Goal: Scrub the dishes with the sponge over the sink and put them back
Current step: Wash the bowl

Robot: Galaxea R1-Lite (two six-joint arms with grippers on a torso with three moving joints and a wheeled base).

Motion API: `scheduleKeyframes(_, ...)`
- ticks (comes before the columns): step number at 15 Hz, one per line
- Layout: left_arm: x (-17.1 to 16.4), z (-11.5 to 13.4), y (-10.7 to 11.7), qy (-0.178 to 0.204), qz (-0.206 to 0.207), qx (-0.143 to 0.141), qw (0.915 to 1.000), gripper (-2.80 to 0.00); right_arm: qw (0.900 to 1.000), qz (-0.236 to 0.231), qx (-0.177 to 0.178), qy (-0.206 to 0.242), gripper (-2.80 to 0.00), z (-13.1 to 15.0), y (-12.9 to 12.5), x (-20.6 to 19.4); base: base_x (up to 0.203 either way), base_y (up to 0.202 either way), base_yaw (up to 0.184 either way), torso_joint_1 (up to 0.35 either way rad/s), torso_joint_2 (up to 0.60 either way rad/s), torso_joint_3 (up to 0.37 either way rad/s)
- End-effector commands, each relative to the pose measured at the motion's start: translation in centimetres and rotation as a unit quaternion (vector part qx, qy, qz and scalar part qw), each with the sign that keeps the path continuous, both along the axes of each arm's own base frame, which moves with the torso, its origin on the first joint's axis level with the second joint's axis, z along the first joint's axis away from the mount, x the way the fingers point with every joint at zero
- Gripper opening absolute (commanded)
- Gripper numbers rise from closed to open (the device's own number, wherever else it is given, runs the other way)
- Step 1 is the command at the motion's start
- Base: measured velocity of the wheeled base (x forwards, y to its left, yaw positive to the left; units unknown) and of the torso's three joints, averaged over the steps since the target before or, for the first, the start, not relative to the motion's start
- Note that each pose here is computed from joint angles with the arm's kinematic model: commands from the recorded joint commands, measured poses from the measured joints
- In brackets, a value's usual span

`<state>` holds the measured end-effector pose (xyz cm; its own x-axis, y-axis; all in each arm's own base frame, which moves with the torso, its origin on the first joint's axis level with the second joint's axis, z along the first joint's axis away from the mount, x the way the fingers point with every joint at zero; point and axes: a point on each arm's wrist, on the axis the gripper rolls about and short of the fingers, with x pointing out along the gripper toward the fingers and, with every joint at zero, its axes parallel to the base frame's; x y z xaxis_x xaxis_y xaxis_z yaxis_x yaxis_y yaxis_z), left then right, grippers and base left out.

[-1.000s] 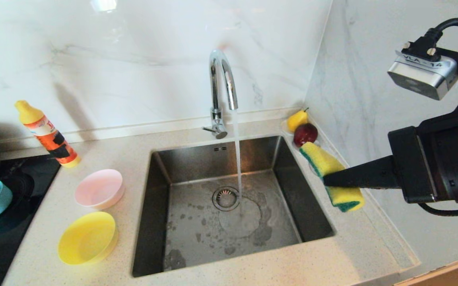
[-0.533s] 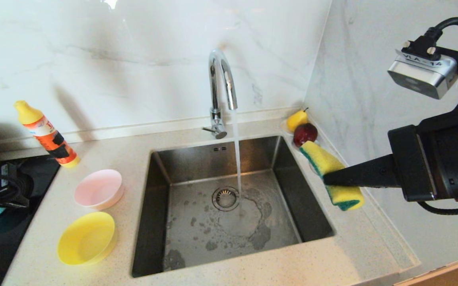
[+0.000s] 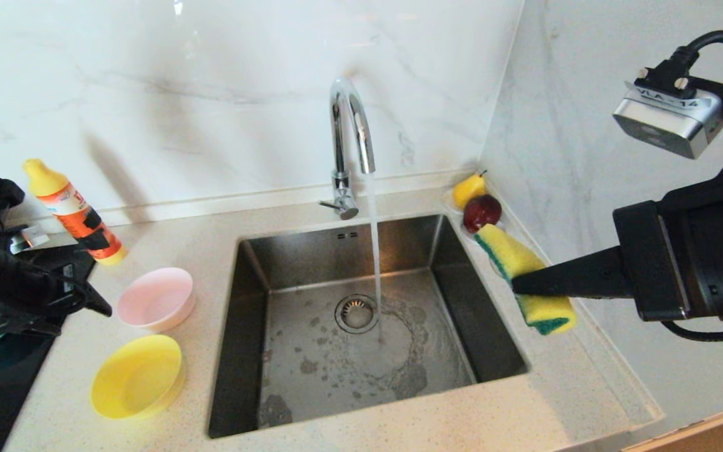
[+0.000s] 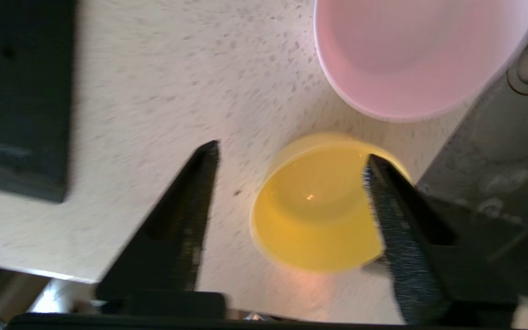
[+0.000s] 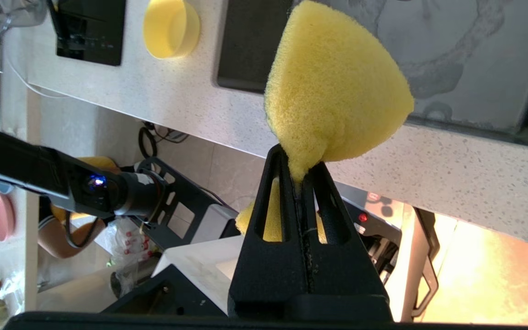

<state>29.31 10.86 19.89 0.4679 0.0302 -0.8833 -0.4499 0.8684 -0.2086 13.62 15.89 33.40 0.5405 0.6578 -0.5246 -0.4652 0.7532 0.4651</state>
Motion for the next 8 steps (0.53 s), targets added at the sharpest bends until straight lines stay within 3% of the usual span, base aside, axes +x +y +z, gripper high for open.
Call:
scheduleKeyframes(1, 2.7, -2.9, 0.4, 0.035, 0.002, -0.019, 0.9992, 0.00, 1.000, -0.001, -0.003, 0.002, -2.80, -0.1, 0.0, 0.0, 0.000, 0.000, 0.000, 0.000, 0.00, 0.000)
scheduleKeyframes(8, 6.5, -3.7, 1.1, 0.023, 0.049, -0.018, 0.9984, 0.00, 1.000, -0.001, -0.001, -0.001, -2.80, 0.0, -0.3, -0.2, 0.000, 0.000, 0.000, 0.000, 0.00, 0.000)
